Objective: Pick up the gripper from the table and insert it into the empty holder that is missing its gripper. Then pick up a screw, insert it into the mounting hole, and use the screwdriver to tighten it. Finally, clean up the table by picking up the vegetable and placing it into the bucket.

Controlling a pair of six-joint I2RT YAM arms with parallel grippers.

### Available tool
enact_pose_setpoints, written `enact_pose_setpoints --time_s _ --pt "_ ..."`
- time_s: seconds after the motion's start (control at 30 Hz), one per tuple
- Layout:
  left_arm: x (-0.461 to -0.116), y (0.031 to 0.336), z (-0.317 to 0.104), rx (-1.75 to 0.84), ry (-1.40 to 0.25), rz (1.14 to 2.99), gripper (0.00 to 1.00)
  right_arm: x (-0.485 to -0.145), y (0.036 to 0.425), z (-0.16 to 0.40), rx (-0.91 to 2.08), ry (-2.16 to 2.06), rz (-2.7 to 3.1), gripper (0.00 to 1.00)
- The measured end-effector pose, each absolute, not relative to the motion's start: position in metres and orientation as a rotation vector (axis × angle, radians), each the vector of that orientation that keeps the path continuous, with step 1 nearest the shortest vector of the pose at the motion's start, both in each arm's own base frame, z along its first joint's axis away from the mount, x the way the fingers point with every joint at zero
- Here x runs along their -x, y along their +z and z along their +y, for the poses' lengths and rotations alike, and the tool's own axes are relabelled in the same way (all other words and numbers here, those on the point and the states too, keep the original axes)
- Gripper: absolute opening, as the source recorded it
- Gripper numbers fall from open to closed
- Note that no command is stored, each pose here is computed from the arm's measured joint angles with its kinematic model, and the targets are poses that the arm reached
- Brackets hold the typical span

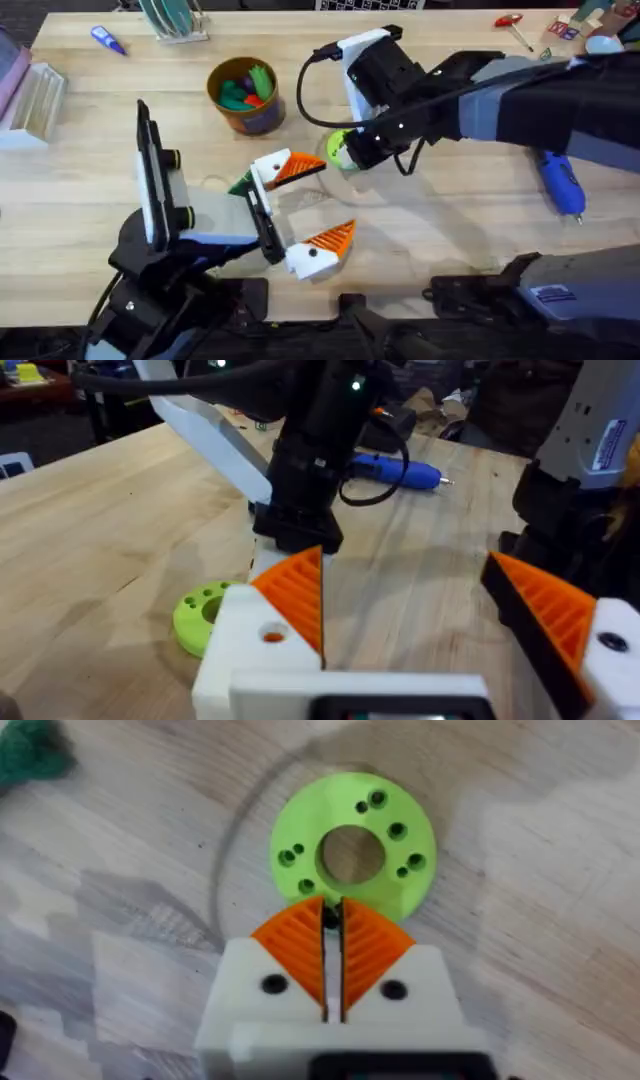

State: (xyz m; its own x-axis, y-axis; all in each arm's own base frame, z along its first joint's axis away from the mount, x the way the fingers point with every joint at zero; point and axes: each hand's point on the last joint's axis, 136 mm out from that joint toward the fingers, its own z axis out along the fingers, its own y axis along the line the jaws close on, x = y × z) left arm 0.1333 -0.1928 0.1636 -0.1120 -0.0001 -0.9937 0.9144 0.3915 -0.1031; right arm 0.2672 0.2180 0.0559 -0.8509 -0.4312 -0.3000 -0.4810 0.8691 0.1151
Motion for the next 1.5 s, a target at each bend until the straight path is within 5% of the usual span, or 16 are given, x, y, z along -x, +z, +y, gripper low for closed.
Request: enact_pose_setpoints --time_s 0.1,0.6,1.03,1.3,1.5 --pt "-0.133 0.164 -0.193 -0.868 -0.971 1.469 0.986 -0.267 0.056 0.219 0.689 0.274 2.775 0.011" --pt "-0.133 0.164 -0.193 -0.868 -0.971 1.469 0.985 -0.278 0.070 0.203 0.670 0.108 2.788 0.007" --pt "-0.133 0.164 -0.193 -0.868 -0.971 1.469 0.985 -0.282 0.159 0.208 0.780 0.099 2.761 0.007" --pt "-0.133 0.164 -0.193 -0.868 -0.971 1.469 0.985 -0.272 0.248 0.248 0.954 0.445 2.563 0.007" --pt "-0.133 0.164 -0.193 -0.868 -0.971 1.469 0.985 -0.247 0.273 0.279 1.086 0.693 2.470 0.007"
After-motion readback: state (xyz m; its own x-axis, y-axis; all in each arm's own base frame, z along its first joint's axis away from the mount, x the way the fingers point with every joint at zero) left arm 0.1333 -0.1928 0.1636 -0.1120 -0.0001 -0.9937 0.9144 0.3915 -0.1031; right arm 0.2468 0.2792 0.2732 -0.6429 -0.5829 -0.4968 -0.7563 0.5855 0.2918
